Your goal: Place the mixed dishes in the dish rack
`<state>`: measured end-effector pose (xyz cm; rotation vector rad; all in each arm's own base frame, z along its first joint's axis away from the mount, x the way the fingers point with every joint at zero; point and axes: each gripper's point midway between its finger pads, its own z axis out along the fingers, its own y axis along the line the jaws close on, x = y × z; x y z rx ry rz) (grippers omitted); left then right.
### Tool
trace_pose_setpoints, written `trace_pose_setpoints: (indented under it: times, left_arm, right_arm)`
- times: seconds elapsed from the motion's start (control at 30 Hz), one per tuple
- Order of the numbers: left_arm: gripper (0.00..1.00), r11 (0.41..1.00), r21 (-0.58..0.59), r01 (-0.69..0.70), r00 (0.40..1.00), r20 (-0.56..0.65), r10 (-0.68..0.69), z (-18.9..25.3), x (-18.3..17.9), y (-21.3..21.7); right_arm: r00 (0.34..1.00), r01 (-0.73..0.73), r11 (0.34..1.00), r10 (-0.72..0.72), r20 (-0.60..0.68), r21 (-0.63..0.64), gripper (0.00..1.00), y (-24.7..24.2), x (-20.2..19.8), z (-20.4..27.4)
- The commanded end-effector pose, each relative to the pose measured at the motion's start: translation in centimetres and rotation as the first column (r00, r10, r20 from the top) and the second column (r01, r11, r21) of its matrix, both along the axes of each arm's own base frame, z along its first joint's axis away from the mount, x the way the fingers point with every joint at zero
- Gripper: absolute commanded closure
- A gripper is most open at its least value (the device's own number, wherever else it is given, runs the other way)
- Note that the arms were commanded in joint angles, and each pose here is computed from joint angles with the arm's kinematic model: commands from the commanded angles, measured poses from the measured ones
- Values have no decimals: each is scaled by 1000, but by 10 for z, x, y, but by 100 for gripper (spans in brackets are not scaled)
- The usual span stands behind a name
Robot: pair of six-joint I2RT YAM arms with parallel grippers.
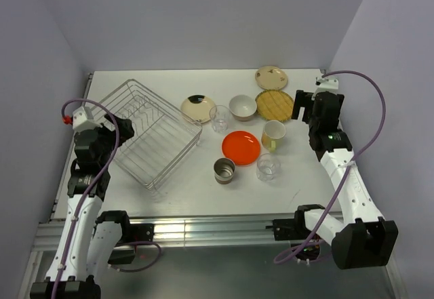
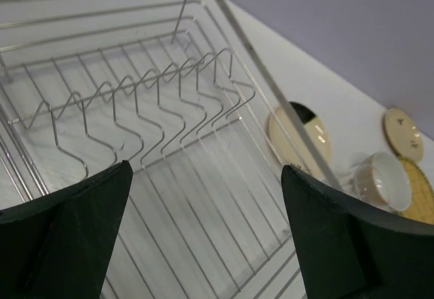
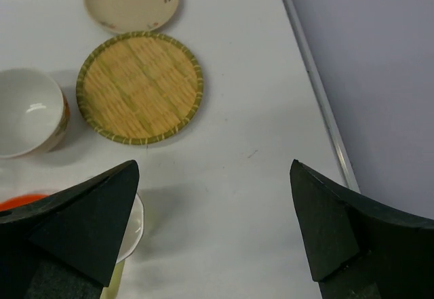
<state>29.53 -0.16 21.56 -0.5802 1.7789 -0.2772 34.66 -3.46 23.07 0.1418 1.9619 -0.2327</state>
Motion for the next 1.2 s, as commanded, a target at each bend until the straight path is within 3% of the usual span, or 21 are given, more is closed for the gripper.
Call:
trace_pose_setpoints:
  times: [0.0, 0.23, 0.33, 0.37, 0.5, 0.67, 0.8, 0.83, 0.93, 1.03, 1.17]
  left_arm:
    - [1, 999, 35, 27, 984, 176, -32, 55, 5, -2]
    - [1, 997, 43, 62, 988, 141, -67, 45, 13, -7]
    - [1, 996, 40, 77, 988, 129, -82, 42, 13, -10]
    - [1, 996, 39, 80, 988, 131, -85, 44, 14, -11]
    - [1, 994, 47, 103, 985, 133, -108, 47, 12, -14]
    - [1, 991, 50, 125, 982, 135, -131, 47, 11, -18]
    - [1, 990, 28, 138, 980, 141, -141, 47, 10, -21]
    - [1, 990, 21, 137, 980, 142, -139, 48, 10, -21]
    - [1, 988, -8, 154, 977, 147, -152, 46, 8, -26]
    - [1, 985, -19, 171, 975, 150, -166, 46, 5, -30]
    - [1, 985, -35, 167, 975, 156, -160, 48, 1, -30]
  right_arm:
    - [986, 128, 991, -132, 105, 44, 0, -16, -6, 39]
    - [993, 40, 999, -43, 110, 37, 0, -4, -1, 46]
    - [984, -172, 982, 174, 21, -83, 0, 17, -1, 40]
    - [941, -337, 934, 339, -2, -117, 0, 39, 0, 45]
    - [862, -507, 855, 502, -68, -111, 0, 70, 0, 45]
    - [818, -560, 827, 562, -118, 56, 0, 95, 32, 38]
    - [745, -595, 747, 651, -145, 296, 0, 131, 58, 22]
    - [729, -561, 731, 659, -187, 388, 4, 138, 70, -2]
    - [687, -538, 654, 706, -174, 532, 18, 161, 98, -11]
    - [705, -458, 648, 682, -195, 609, 21, 167, 124, -34]
    - [752, -378, 687, 618, -227, 620, 22, 161, 144, -59]
